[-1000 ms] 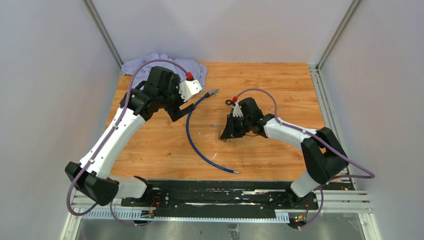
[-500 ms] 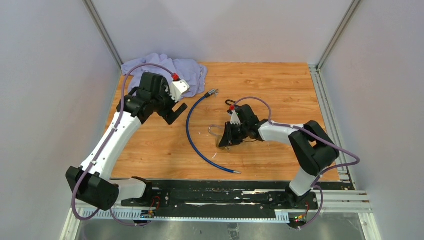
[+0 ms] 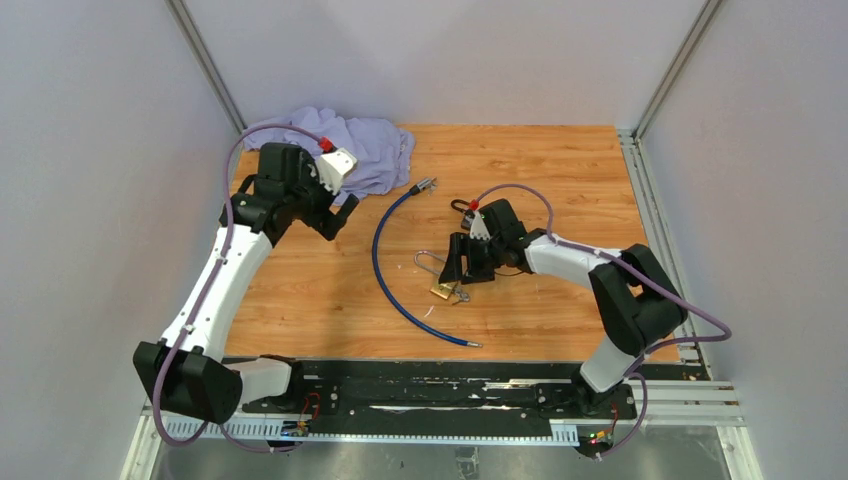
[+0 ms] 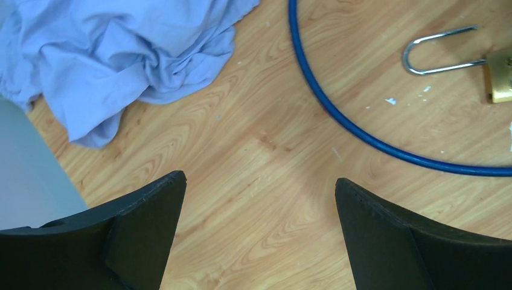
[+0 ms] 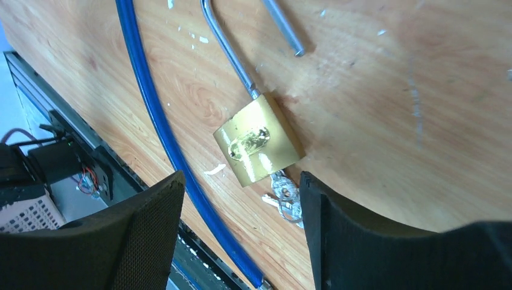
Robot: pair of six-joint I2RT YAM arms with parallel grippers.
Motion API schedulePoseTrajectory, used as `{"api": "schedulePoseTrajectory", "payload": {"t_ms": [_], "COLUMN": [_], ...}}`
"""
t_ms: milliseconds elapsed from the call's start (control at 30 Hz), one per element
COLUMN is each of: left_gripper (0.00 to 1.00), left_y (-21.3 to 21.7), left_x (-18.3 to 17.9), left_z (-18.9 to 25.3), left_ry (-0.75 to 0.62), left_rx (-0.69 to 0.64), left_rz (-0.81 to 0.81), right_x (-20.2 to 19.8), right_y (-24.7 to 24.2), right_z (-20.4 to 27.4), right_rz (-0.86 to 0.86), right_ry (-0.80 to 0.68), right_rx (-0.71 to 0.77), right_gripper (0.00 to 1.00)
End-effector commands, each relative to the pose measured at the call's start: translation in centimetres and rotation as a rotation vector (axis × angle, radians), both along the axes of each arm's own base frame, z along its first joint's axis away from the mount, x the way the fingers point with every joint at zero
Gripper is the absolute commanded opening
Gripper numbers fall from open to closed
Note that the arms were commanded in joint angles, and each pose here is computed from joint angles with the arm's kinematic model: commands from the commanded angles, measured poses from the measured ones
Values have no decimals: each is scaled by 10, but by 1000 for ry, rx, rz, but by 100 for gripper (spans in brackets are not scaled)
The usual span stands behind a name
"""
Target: Unlock with the key
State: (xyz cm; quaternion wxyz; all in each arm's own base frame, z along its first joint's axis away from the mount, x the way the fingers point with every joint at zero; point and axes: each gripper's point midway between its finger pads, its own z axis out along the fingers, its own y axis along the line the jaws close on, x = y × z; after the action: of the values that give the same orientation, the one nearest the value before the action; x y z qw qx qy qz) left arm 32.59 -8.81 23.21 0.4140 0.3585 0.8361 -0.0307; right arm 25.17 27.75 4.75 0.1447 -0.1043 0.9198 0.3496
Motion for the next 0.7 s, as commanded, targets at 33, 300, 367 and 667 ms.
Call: {"api": "schedulePoseTrajectory", "payload": {"t_ms": [33,300,367,667], "left_gripper": [98,98,98,98], "left_y": [31,79,90,86], "left_x": [17,29,34,36], "left_z": [12,-23,-40,-106], "left_ry": [-66,-164,-209,-295], "left_rx": [-40,-163,-216,-430], "left_rz": [105,310,378,453], "right_x": [31,79,84,65], "right_y": [-32,-164,-204,-309], "right_z": [36,85,99,111], "right_rz": [-105,-598,-739,-1058], "right_ry": [-89,-424,-565,-708], "right_rx": [-50,-461,-580,-867], "right_gripper": [69,71,71,74]}}
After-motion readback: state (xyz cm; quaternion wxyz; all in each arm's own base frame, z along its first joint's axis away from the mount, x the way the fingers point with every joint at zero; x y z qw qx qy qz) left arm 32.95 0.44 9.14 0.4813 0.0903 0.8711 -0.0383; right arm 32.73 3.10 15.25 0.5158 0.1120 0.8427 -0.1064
